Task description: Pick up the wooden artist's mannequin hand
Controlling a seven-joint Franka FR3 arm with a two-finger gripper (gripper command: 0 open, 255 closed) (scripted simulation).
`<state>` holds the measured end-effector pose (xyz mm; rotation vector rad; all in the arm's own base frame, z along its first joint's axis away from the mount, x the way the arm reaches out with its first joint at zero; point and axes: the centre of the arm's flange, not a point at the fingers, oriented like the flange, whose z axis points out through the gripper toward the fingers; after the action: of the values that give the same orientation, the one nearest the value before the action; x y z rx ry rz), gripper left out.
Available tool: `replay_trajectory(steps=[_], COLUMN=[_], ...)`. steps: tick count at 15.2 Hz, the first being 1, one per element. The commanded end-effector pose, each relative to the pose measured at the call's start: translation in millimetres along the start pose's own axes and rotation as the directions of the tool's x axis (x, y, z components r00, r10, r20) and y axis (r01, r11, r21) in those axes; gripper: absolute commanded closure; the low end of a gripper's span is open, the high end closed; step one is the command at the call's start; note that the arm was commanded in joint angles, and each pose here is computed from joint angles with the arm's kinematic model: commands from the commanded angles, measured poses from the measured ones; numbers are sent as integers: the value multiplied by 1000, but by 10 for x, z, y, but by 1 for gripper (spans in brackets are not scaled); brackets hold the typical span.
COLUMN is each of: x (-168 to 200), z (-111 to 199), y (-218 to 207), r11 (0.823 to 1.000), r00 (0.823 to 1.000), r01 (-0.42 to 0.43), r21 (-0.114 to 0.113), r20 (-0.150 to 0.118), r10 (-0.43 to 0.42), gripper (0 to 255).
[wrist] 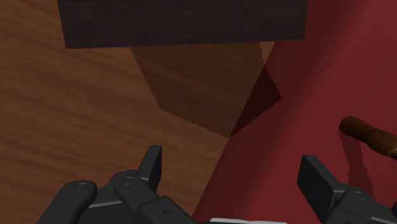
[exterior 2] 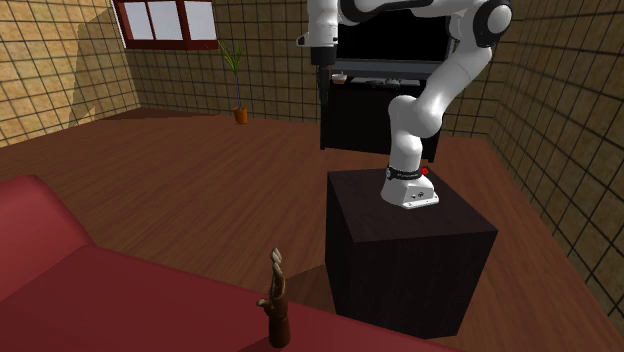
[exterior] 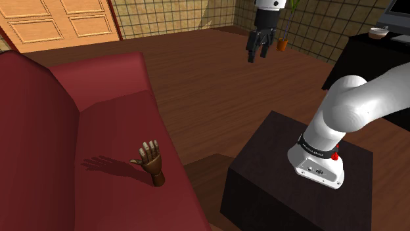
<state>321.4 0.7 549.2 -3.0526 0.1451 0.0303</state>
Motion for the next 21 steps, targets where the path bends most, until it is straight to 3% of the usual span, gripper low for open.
replay_trajectory(steps=[1, 6, 11, 16, 21], x=[0, 491, 926, 1295, 1592], z=[0, 281, 569, 862, 1160], y=[0, -366, -794, -1276, -1802], r11=[1000, 991, 963, 916, 853], r00=[1000, 991, 962, 916, 853], r01=[0, 137, 271, 400, 522], r21=[0, -4, -6, -7, -7], r20=[0, 10, 20, 30, 41], r10=[0, -137, -271, -400, -521], gripper=[0, 0, 0, 0, 0])
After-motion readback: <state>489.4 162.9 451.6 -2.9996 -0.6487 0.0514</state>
